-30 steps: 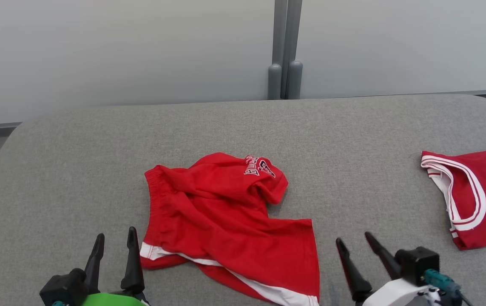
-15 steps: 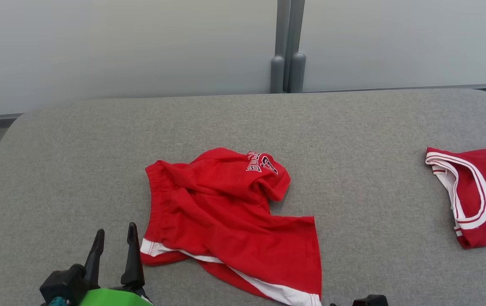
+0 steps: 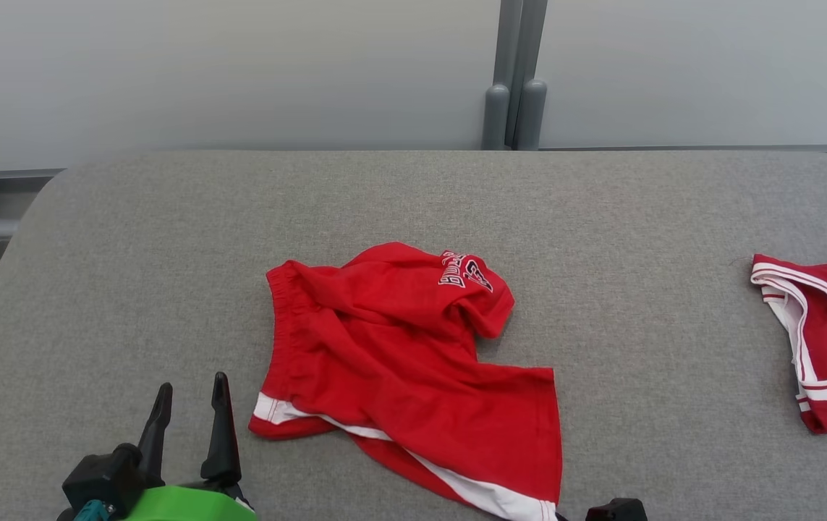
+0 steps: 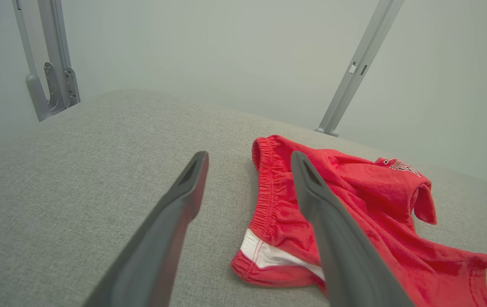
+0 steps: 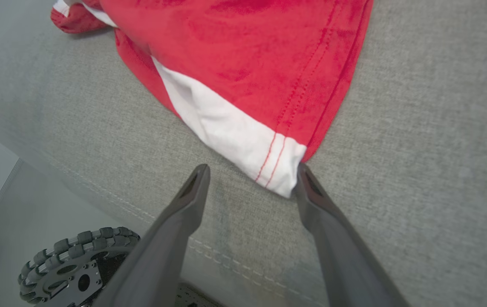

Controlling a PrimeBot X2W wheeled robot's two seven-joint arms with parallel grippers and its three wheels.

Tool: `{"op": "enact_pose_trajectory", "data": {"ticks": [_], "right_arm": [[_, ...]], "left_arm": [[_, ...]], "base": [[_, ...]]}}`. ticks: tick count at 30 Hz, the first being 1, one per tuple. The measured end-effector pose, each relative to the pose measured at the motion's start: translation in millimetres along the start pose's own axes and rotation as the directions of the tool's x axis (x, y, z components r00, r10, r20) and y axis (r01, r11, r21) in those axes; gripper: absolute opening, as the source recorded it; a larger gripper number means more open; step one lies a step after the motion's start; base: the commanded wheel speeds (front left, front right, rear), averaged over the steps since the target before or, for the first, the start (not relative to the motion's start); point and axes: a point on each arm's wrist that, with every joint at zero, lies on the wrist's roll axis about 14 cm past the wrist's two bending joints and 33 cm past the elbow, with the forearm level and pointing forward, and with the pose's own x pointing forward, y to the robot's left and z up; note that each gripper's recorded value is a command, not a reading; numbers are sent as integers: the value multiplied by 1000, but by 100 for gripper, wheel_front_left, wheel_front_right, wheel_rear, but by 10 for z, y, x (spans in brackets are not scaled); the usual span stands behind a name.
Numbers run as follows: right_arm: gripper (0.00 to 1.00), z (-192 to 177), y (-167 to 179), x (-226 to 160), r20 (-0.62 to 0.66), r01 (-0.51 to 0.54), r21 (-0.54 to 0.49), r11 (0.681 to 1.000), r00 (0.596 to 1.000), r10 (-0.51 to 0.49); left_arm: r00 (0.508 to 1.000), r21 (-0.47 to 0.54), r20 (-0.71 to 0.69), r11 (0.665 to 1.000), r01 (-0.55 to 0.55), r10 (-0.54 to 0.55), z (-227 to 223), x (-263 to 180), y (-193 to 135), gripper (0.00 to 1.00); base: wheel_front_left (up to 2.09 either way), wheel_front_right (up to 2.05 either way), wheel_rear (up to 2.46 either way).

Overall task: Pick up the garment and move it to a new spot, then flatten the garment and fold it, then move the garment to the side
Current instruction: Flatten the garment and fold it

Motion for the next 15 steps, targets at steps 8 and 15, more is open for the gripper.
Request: {"op": "enact_pose_trajectory", "data": {"ticks": [8,15], "right_arm": [[89,109,52,76,30,-25,-8,1000,999,26],[40,174,55,75,61,-26,-10,1000,998,27]], "left_arm": [[1000,5,-2,1000,-10,10,0,-1,36,100],[1000,8,1,1000,-12,12,13,-6,37,100]], "base": [[0,0,0],[0,0,0]]}}
